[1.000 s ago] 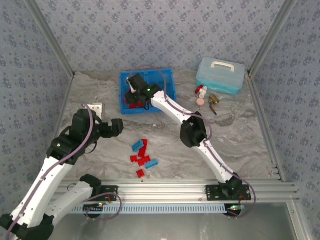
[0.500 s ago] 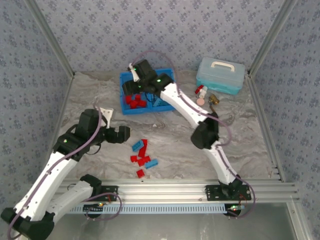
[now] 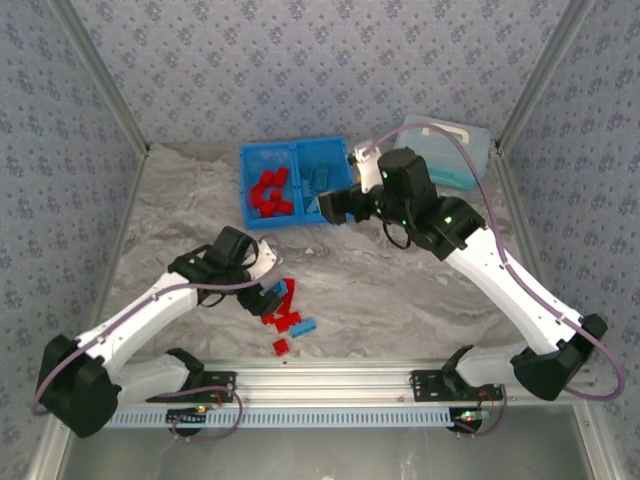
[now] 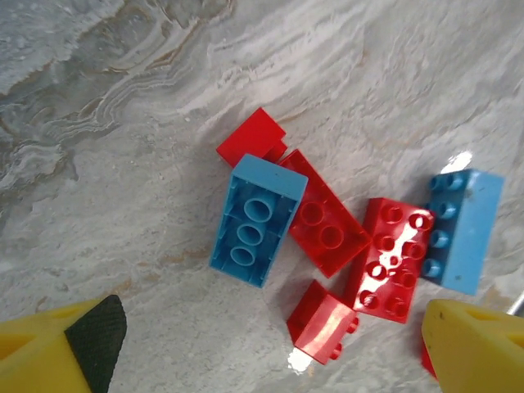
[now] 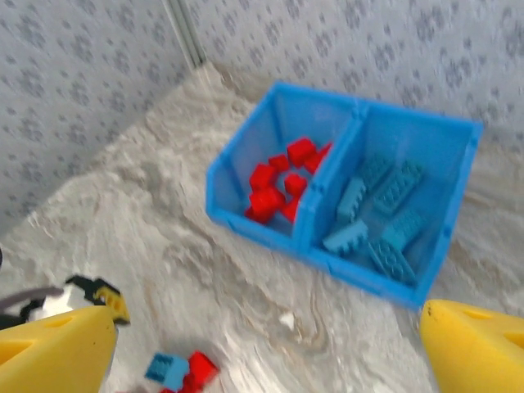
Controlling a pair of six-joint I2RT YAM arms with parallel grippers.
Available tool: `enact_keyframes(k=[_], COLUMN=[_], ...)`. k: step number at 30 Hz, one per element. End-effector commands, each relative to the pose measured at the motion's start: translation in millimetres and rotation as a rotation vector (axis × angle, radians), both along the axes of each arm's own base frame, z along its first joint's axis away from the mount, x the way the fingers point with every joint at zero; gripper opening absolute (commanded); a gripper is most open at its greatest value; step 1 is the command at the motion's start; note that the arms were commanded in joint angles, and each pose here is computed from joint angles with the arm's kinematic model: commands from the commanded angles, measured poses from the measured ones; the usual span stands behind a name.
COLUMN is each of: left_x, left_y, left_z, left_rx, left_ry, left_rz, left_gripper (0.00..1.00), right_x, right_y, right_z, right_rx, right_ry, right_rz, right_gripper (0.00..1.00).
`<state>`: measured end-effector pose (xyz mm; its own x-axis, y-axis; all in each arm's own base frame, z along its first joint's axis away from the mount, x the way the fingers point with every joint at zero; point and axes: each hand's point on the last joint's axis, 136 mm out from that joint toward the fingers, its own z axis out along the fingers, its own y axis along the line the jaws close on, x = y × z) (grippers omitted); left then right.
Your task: Sort the legos into containers by color
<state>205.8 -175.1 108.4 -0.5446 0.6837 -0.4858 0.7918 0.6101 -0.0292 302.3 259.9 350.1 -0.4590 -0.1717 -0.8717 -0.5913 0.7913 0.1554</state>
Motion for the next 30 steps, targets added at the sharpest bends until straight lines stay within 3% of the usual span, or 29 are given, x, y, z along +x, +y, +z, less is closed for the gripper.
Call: enact_keyframes(k=[1, 13, 16, 22, 30], left_x=[15, 20, 21, 16, 17], left_y=[-7, -25, -25, -26, -31], left_z=[-5, -52, -62, -68, -55], left_rx=[0.037, 0.023, 0.037, 0.039, -0.001], left_ry=[-0.090, -0.012, 0.017, 0.058, 0.049], left_rz=[-0.120, -0.183, -0.177, -0.178, -0.163], left_gripper=[0.91, 0.83, 0.75, 0.42, 0.29], right_x=[-2, -16, -19, -20, -14], right_y=[-19, -54, -63, -79, -85], right_z=[-15, -21, -24, -37, -35], right_rx=[-0.017, 0.005, 0.017, 0.020, 0.047], right_ry=[0.023, 0.010, 0.016, 0.039, 0.050], right_rz=[-0.054, -0.101, -0.118, -0.168, -0.208], right_gripper=[0.99, 1.00, 1.00, 1.00, 1.00])
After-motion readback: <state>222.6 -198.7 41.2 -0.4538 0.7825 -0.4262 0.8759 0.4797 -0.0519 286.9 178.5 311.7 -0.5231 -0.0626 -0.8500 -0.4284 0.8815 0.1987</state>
